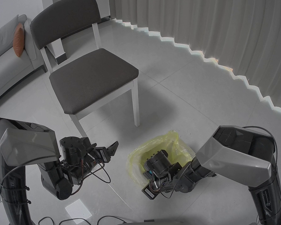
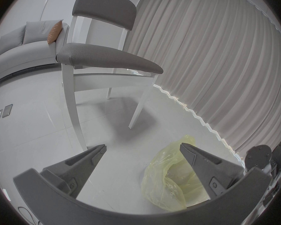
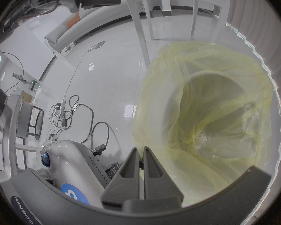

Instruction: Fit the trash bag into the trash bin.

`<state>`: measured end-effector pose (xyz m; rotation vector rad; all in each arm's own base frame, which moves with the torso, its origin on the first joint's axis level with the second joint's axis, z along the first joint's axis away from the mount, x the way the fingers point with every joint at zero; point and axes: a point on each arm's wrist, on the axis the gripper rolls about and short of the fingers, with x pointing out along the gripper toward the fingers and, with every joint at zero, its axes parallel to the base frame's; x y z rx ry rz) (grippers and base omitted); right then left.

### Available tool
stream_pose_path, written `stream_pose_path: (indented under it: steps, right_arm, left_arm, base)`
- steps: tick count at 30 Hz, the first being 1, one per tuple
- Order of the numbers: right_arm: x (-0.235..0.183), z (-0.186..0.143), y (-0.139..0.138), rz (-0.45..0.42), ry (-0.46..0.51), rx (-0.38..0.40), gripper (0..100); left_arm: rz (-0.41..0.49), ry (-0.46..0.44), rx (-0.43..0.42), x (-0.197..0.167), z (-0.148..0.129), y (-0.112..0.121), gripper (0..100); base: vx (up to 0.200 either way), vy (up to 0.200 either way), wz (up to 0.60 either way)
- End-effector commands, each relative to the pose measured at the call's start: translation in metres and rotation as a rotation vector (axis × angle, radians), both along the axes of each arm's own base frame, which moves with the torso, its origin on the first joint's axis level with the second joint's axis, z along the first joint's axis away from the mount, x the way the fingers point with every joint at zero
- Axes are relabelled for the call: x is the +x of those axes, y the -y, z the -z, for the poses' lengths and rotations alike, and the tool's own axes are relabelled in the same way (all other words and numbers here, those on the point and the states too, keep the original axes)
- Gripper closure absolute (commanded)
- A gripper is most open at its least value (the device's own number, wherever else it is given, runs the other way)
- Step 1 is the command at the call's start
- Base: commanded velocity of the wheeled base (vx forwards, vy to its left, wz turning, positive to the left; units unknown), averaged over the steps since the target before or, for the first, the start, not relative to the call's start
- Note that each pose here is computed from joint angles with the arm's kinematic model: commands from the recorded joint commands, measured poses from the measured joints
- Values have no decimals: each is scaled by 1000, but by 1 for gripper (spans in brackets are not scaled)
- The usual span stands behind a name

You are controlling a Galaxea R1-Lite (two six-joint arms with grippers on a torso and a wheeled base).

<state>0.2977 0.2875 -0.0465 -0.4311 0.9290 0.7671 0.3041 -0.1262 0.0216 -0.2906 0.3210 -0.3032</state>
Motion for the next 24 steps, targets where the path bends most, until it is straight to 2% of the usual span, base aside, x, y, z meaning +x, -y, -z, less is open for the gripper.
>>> stream_pose_path:
  steps: [1,5,6,13,14,20,24]
  right_arm:
    - [11,10,-3,12,-24,-24,100]
    - [12,5,-3,4,-60,-66,100]
    - [12,5,-3,3,-64,-71,0]
    - [7,-1,-2,7,-67,-65,0]
    - [2,-22,1,5,-48,-44,0]
    - [-9,-65,11,8,-1,3,0]
    - [1,-96,34,70,48,50,0]
  left_arm:
    - [1,-14,6,3,8,2,0]
    - [5,-14,8,3,10,4,0]
    - [6,-14,7,3,10,4,0]
    - [9,-21,10,3,12,4,0]
    - [12,-14,7,4,11,5,0]
    - [27,-5,4,8,11,11,0]
    - [43,12,23,15,12,15,0]
  base:
    - [0,0,0]
    - [0,0,0]
    - [0,0,0]
    - [0,0,0]
    - [0,0,0]
    - [0,0,0]
    - [0,0,0]
